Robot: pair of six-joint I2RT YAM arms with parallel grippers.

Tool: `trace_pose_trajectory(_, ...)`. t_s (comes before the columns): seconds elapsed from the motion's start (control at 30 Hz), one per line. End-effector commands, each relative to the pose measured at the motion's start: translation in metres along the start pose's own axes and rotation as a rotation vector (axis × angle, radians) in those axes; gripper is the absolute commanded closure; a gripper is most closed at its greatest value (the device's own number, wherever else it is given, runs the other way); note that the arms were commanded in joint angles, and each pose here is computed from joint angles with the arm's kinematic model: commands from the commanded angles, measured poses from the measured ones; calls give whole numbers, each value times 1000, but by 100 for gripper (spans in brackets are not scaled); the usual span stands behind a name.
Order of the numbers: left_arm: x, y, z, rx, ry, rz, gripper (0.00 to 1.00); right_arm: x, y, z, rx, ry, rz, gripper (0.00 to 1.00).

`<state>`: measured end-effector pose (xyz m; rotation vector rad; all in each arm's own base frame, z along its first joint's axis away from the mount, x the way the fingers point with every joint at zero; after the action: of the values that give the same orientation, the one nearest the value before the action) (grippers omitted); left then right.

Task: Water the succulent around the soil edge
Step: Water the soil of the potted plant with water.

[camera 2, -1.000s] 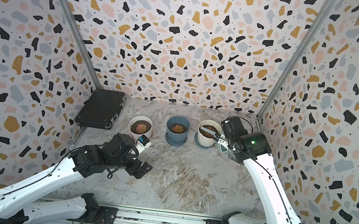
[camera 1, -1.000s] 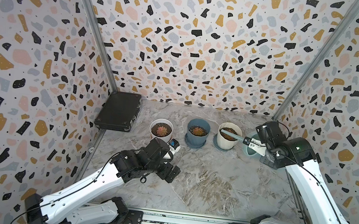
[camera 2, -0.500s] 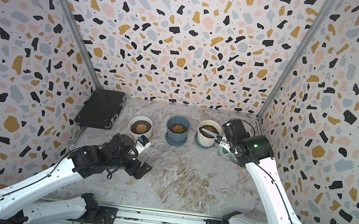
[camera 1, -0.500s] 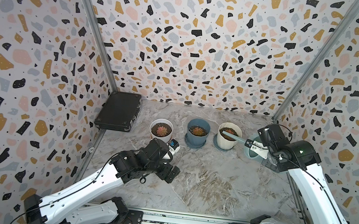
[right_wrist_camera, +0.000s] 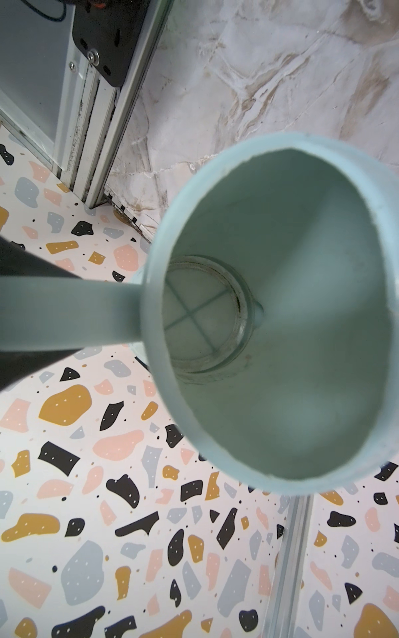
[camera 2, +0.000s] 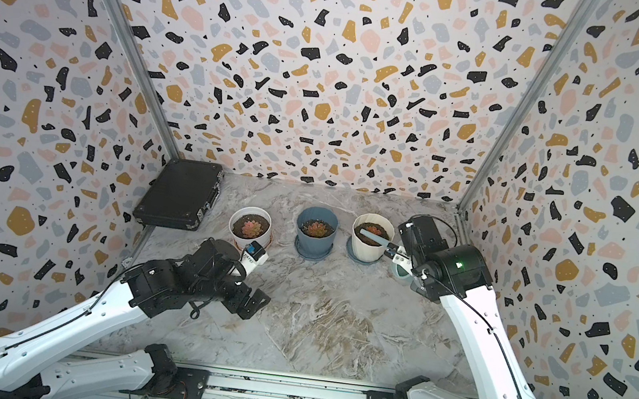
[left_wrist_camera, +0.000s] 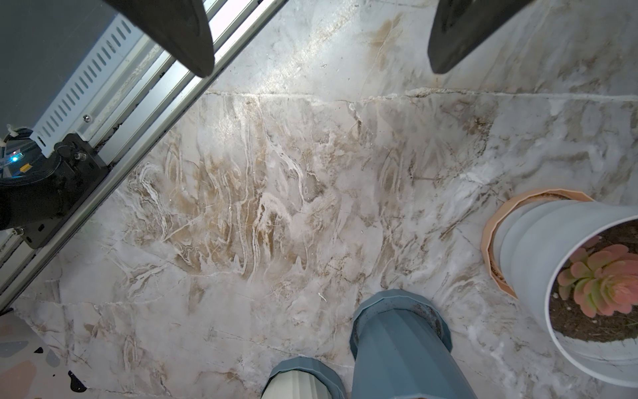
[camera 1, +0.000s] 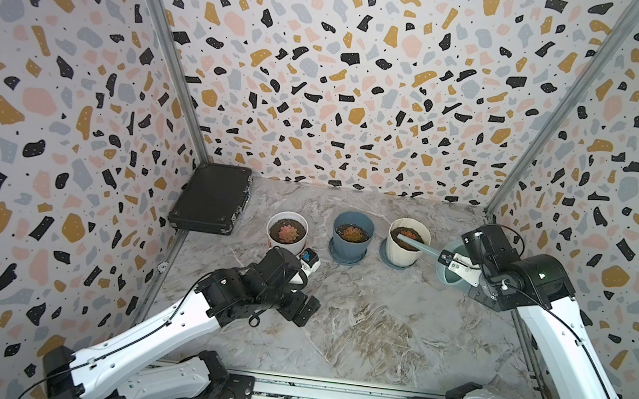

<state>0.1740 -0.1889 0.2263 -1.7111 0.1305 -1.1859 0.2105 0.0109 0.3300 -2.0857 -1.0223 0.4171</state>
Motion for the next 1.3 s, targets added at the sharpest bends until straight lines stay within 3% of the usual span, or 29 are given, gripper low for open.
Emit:
trace_pose_trajectory(0.0, 1, 0, 2, 15, 24, -22, 1, -11, -8, -3, -34, 34, -3, 100)
trace_pose_trajectory(1.27, -9, 4, 2, 20, 21, 5, 1, -42, -20, 9, -31, 62, 9, 100)
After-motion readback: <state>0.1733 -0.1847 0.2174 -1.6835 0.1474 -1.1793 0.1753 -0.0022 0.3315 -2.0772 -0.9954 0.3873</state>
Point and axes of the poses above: each gripper's point midway between its finger pads, its own y axis out along the fingers, its own z axis along the line the jaws close on, x = y × z, the point moved 3 cm from there along -y, back along the fingers, and after that the axes turned 12 degrees about y, right-handed, at the moved point
